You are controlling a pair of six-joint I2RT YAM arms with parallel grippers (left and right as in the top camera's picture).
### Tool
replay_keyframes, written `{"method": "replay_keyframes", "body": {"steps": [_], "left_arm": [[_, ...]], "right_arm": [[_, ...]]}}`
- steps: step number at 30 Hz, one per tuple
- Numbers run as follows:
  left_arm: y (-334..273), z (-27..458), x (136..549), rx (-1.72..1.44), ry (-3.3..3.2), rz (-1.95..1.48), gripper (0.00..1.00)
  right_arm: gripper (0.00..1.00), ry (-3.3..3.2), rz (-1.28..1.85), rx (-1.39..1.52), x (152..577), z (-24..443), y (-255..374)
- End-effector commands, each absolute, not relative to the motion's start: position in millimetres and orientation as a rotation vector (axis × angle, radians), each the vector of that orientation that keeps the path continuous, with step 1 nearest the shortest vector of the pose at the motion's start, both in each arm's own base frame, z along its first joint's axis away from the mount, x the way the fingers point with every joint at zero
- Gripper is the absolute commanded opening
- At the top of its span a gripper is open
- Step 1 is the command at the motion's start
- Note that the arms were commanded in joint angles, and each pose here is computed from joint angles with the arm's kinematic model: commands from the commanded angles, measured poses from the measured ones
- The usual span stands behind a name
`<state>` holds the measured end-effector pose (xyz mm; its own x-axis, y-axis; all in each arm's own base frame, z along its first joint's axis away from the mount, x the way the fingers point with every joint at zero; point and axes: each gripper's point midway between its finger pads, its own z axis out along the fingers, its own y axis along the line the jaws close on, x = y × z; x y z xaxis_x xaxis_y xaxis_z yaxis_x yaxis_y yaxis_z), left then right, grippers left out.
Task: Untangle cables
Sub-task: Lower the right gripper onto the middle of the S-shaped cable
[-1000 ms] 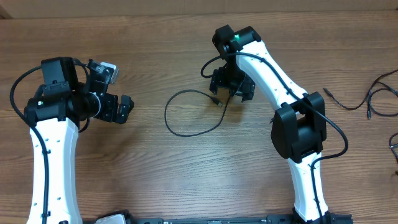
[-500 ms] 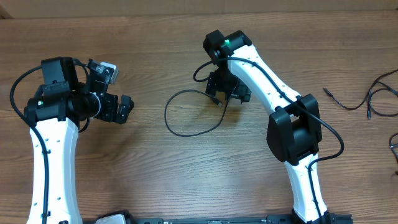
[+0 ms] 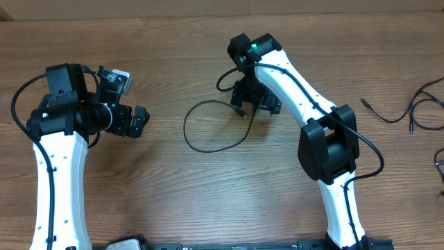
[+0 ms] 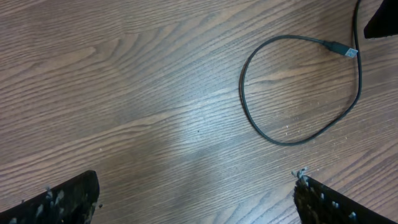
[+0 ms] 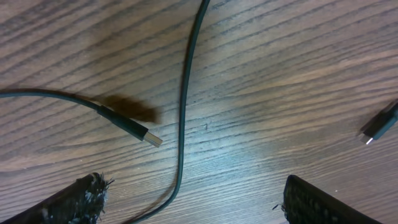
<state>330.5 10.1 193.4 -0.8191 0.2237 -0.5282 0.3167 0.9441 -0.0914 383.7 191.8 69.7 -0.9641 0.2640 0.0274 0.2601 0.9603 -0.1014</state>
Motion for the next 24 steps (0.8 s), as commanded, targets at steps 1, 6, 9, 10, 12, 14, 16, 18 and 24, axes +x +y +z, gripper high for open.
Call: {"method": "replay_keyframes", "body": {"steps": [1, 6, 9, 10, 12, 14, 16, 18, 24], "left_arm": [[9.3, 194.2, 332.1, 0.398, 2.555, -0.249, 1.00], [9.3, 194.2, 332.1, 0.398, 2.555, -0.249, 1.00], [9.1, 194.2, 332.1, 0.399, 2.555, -0.249, 1.00], [9.3, 194.2, 332.1, 0.398, 2.555, -0.249, 1.00], [9.3, 194.2, 332.1, 0.398, 2.555, -0.249, 1.00], [9.3, 194.2, 332.1, 0.398, 2.555, -0.249, 1.00], [9.3, 194.2, 332.1, 0.398, 2.555, -0.249, 1.00], [9.1, 194.2, 332.1, 0.399, 2.555, -0.249, 1.00], [9.1, 194.2, 332.1, 0.399, 2.555, -0.249, 1.00]], "right_arm": [[0.90, -3.111, 0.120, -0.420, 385.4, 88.0, 190.8], [0.91, -3.144, 0.077, -0.419, 393.2, 87.9, 197.8], [0.91, -3.181, 0.037, -0.410, 399.3, 90.5, 206.2], [0.91, -3.195, 0.022, -0.405, 400.9, 92.4, 209.6], [0.91, -3.225, -0.012, -0.399, 403.8, 99.7, 214.8], [0.91, -3.253, -0.046, -0.396, 404.4, 111.6, 217.7], [0.94, -3.290, -0.094, -0.401, 403.7, 127.5, 218.1], [0.99, -3.330, -0.150, -0.409, 401.6, 142.5, 216.8], [1.00, -3.401, -0.221, -0.425, 384.0, 153.8, 204.2]]}}
